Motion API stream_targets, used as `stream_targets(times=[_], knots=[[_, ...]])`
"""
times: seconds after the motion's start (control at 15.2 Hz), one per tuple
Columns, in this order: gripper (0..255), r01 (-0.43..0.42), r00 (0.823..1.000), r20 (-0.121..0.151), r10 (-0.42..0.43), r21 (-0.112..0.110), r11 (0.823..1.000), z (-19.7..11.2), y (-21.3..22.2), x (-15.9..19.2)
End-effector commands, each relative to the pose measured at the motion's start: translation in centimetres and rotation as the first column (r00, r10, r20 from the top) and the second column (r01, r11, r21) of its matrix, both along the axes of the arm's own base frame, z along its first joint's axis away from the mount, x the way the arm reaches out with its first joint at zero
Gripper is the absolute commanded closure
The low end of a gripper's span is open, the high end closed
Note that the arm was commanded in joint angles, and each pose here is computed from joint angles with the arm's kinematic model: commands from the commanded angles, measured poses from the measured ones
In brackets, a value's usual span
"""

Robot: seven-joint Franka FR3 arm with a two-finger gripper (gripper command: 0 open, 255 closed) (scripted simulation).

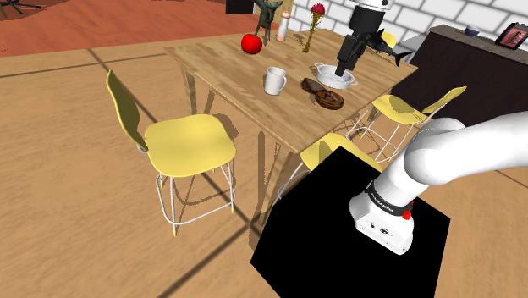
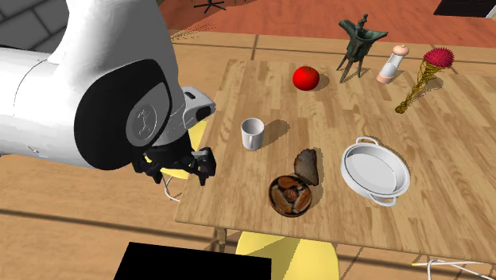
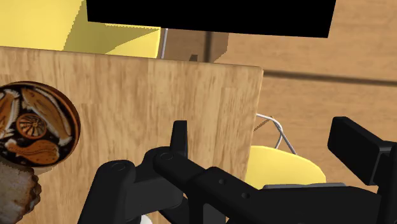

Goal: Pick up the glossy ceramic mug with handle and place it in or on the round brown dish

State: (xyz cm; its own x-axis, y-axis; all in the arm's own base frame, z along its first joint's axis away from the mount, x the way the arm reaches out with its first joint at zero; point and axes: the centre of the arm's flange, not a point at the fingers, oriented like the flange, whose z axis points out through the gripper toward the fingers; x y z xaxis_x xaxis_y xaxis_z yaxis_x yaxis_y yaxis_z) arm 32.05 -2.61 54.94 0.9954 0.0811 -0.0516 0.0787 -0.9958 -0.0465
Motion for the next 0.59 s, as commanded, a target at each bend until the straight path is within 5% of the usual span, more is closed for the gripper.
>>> stream_targets(times=[0.0,0.53], knots=[[0,0.0,1.0,0.0,0.0,0.0,1.0,0.0,0.0,0.0],[0,-0.004,1.0,0.012,0.004,0.004,1.0,-4.3,-4.5,8.4]])
